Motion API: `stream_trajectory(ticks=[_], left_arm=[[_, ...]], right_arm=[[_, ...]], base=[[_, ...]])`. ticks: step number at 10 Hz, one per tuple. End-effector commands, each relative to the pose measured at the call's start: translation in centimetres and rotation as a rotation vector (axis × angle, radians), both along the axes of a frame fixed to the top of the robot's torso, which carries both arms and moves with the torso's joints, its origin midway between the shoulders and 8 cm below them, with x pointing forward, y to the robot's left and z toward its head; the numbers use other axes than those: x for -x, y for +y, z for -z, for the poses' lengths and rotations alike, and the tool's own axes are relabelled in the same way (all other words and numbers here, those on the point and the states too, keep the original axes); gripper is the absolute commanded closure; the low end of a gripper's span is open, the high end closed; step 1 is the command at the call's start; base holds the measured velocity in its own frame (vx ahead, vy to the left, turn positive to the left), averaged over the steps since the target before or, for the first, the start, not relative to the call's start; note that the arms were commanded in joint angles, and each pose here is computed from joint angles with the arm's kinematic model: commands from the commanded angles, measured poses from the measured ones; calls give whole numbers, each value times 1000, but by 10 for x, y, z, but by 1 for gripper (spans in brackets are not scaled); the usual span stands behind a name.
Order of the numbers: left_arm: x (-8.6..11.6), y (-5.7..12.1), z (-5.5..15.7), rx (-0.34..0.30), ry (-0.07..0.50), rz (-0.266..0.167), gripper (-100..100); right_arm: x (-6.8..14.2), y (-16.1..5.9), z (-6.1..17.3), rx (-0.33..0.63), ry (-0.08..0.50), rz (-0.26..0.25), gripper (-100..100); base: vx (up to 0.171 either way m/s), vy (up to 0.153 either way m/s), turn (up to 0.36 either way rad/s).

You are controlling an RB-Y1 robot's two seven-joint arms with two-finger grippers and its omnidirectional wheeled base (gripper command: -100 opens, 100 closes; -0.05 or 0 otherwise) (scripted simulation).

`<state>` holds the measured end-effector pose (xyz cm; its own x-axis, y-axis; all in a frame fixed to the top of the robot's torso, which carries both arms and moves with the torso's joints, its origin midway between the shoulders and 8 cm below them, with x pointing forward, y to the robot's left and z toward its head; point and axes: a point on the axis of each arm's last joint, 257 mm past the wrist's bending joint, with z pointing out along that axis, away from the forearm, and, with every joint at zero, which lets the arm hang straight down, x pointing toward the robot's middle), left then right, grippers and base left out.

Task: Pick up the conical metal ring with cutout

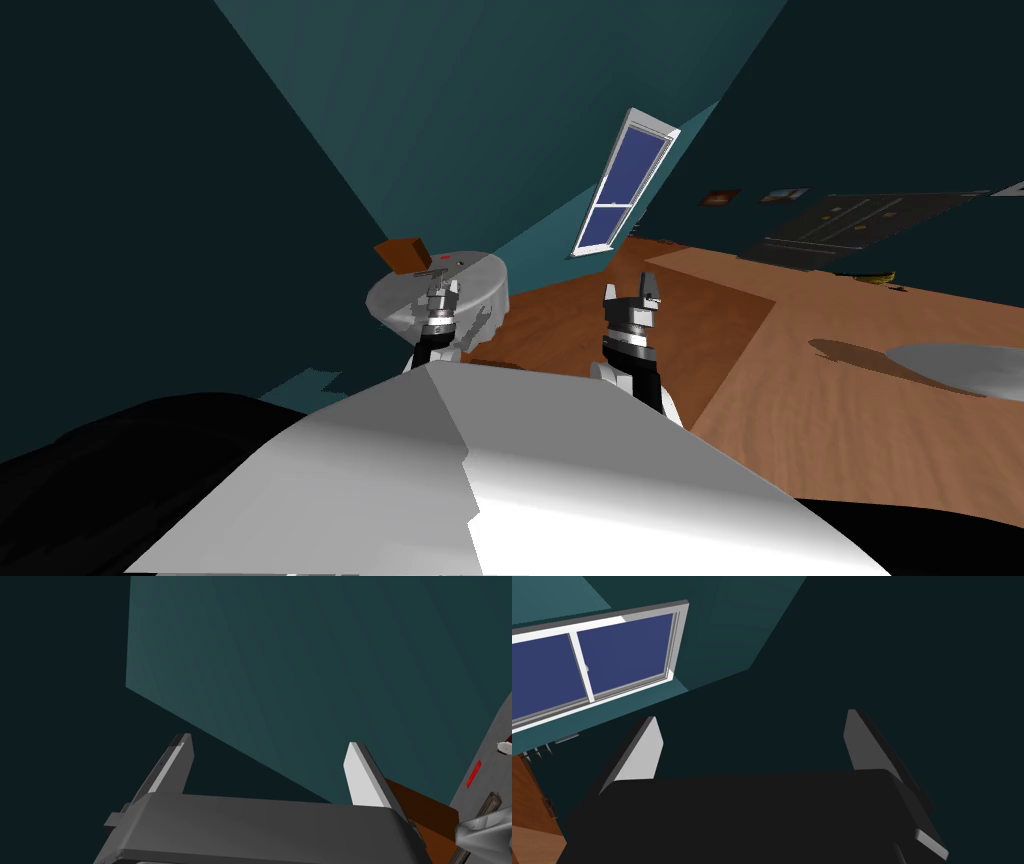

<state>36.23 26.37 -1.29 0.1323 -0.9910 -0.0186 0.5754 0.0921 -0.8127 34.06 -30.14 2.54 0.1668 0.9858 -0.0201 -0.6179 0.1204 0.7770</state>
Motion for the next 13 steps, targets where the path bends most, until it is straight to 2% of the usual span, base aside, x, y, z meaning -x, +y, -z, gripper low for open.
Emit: stream_trajectory(ticks=[1,7,13], left_arm=[[-2,-2,-1,-25,7,15,-100],[-19,-2,-8,-119,60,59,-100],[-39,13,-18,-152,123,39,-100]], right_arm=[[0,0,0,0,0,0,0],[0,0,0,0,0,0,0],[0,0,0,0,0,0,0]], base=[[-8,-3,-5],[-35,-14,-17],[-41,-20,-31]])
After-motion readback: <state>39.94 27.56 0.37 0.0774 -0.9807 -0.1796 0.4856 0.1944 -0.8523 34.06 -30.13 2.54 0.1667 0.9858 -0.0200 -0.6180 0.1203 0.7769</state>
